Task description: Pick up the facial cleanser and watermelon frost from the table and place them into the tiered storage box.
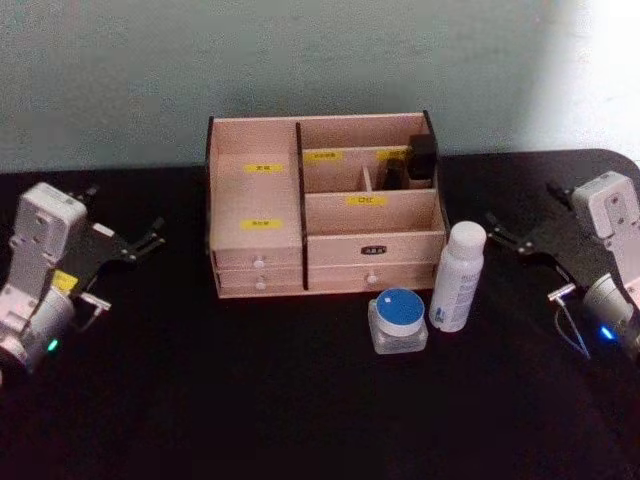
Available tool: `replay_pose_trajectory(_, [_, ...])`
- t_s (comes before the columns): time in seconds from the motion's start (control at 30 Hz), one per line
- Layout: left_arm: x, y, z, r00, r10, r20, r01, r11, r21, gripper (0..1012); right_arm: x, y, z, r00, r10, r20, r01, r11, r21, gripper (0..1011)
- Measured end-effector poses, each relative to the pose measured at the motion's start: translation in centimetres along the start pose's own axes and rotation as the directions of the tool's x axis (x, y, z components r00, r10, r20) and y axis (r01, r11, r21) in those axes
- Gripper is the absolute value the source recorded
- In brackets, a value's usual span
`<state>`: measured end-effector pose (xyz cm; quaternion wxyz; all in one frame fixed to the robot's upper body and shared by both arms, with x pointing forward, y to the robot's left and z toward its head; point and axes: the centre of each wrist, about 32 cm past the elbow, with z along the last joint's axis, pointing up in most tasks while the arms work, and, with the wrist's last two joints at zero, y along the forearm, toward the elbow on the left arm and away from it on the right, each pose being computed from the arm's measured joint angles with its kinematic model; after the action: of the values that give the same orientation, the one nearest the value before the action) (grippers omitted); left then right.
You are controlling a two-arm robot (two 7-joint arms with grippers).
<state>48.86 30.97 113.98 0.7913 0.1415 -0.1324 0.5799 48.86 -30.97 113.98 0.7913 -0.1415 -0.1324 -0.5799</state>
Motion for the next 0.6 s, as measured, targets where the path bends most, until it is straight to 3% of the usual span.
replay_pose_trajectory(0.6, [0.0, 0.0, 0.0, 1.0, 0.0, 0.0, 0.0, 1.0, 0.0, 1001, 0.0, 0.0, 0.0, 1.0, 0.0, 0.0, 0.0, 1.0, 0.0, 1002])
